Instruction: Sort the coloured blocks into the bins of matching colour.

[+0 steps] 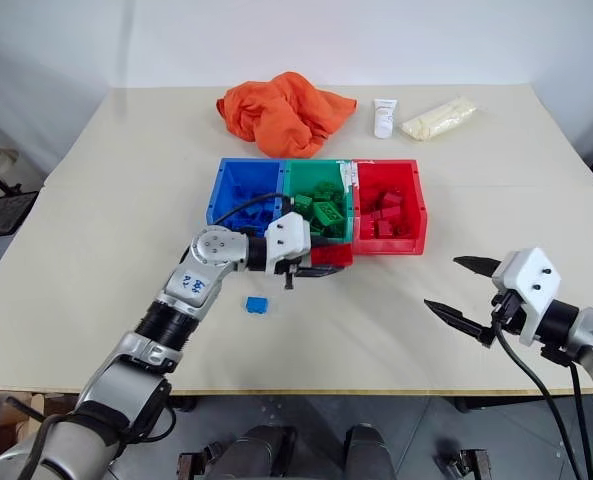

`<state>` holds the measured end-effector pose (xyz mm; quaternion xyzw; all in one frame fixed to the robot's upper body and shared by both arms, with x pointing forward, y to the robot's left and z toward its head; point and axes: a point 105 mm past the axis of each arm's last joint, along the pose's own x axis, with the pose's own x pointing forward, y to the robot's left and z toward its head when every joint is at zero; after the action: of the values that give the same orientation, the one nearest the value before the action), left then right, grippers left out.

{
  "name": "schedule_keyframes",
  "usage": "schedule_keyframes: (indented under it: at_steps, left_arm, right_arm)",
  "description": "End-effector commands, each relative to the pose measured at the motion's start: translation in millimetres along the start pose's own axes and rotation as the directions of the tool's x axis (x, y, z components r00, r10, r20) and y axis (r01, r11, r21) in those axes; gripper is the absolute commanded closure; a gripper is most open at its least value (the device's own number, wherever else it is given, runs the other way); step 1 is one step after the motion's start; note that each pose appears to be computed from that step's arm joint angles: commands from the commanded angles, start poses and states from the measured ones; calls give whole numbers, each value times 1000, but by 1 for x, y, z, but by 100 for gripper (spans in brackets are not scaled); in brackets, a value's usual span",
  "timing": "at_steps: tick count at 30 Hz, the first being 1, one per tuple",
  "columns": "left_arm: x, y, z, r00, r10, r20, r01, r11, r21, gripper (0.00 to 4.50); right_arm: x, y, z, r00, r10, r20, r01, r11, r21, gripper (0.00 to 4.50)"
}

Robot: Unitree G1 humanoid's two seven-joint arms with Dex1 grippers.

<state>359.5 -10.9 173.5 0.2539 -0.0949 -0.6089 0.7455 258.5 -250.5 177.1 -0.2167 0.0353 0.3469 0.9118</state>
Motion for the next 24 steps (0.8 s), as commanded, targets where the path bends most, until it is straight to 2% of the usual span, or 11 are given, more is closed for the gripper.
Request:
schedule_keyframes:
  at_steps: [1,3,6,12,13,19,24]
  left_arm:
    - [15,25,24,995,85,50,-89,993,81,300]
    - [29,38,33,990,127,62,-133,986,105,300]
    - [45,58,42,976,215,39,-218,967,131,200]
    - [57,73,55,952,301,55,-306,940,152,15]
    - [57,74,56,950,307,54,-311,937,157,3]
    - [42,75,57,958,266,111,-281,947,155,3]
    - [9,65,44,978,147,145,-167,976,136,3]
  right_arm:
    - [-6,-3,14,998,-49,49,50,998,-31,0]
    - [-7,-1,15,997,-63,54,65,997,-31,0]
    - [-8,3,15,995,-78,61,80,996,-27,0]
    - [-9,8,14,993,-98,60,100,995,-25,0]
    - [-9,8,14,993,-99,59,100,995,-25,0]
    - [-3,6,15,995,-84,63,86,996,-29,0]
    - [9,2,18,996,-23,81,26,999,-37,0]
